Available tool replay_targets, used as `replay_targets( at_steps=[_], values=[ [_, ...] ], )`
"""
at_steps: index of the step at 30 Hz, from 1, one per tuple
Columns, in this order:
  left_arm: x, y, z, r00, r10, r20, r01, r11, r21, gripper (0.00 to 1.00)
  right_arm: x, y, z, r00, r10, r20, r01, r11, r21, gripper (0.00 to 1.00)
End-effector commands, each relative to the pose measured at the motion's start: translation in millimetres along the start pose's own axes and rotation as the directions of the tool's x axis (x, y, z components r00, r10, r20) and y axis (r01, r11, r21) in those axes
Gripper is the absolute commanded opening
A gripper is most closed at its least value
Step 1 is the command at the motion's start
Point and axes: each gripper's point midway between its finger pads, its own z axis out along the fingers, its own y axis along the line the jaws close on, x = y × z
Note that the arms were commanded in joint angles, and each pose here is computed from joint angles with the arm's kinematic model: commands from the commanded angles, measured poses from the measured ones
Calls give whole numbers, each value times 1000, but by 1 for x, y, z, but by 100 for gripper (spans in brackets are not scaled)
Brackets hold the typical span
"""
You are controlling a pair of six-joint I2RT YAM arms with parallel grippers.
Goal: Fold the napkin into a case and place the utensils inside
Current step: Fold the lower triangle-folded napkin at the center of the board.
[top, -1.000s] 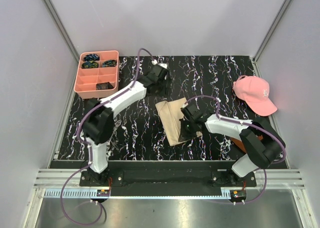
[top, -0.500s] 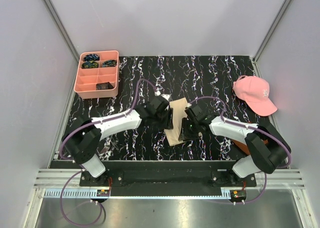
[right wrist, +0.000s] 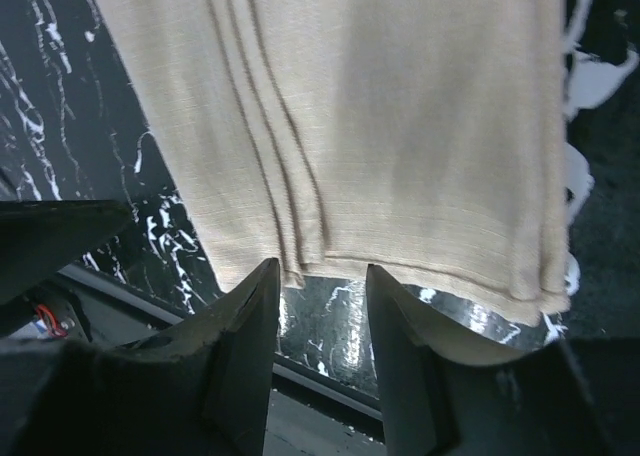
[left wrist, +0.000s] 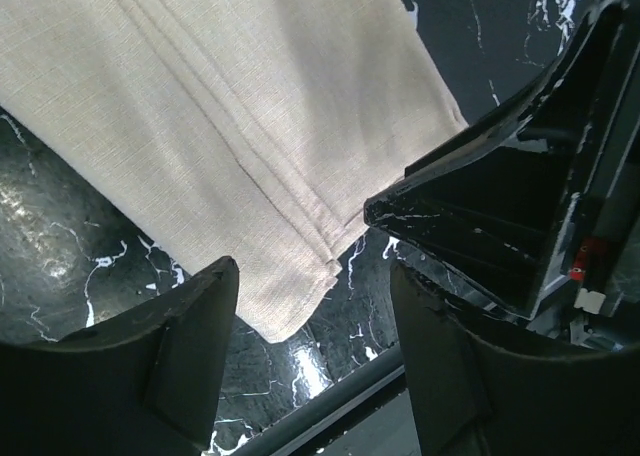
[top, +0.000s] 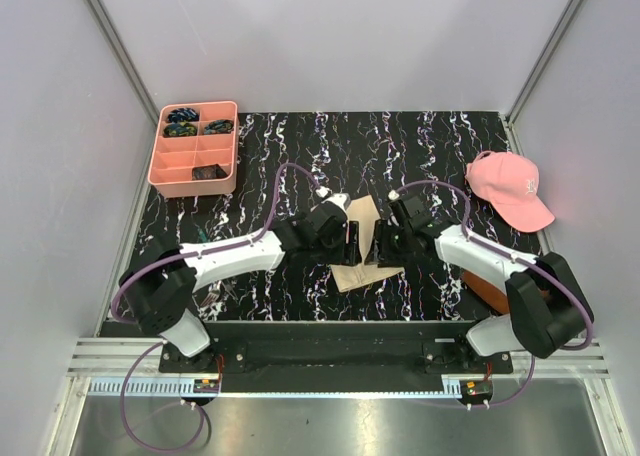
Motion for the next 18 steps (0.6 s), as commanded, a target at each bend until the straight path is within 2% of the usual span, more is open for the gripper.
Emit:
replay_targets(
  at_steps=[1, 2, 4, 6, 7, 8, 10, 14, 18],
  values=[
    [-27, 2, -13, 991, -46, 122, 51, 998, -33, 63, -8, 18, 6, 997, -71, -30, 69, 995, -78, 47],
    [-36, 0, -15, 989, -53, 136, 59, 998, -36, 63, -5, 22, 7, 996, -85, -43, 80, 992, -101, 45],
    [-37, 9, -7, 994, -67, 91, 74, 995, -73, 63, -7, 24, 13, 995, -91, -47, 84, 989, -120, 39],
    [-39, 13, 4, 996, -79, 44, 83, 990, -113, 59, -9, 23, 19, 995, -91, -47, 86, 990, -110, 29],
    [-51, 6, 4, 995, -81, 56, 86, 990, -110, 56, -11, 24, 20, 995, -92, -42, 86, 990, -114, 24],
    [-43, 16, 13, 997, -82, 14, 83, 984, -158, 52, -11, 27, 21, 994, -96, -44, 89, 988, -129, 21],
    [-49, 14, 18, 997, -80, 20, 83, 983, -165, 50, -13, 31, 25, 995, -93, -44, 86, 984, -154, 20],
    [-48, 13, 29, 995, -101, 1, 100, 981, -168, 38, -8, 34, 32, 994, -81, -72, 67, 981, -184, 17],
    [-46, 13, 25, 994, -112, 15, 113, 983, -144, 37, -6, 35, 25, 995, -81, -54, 69, 978, -195, 16]
  ],
)
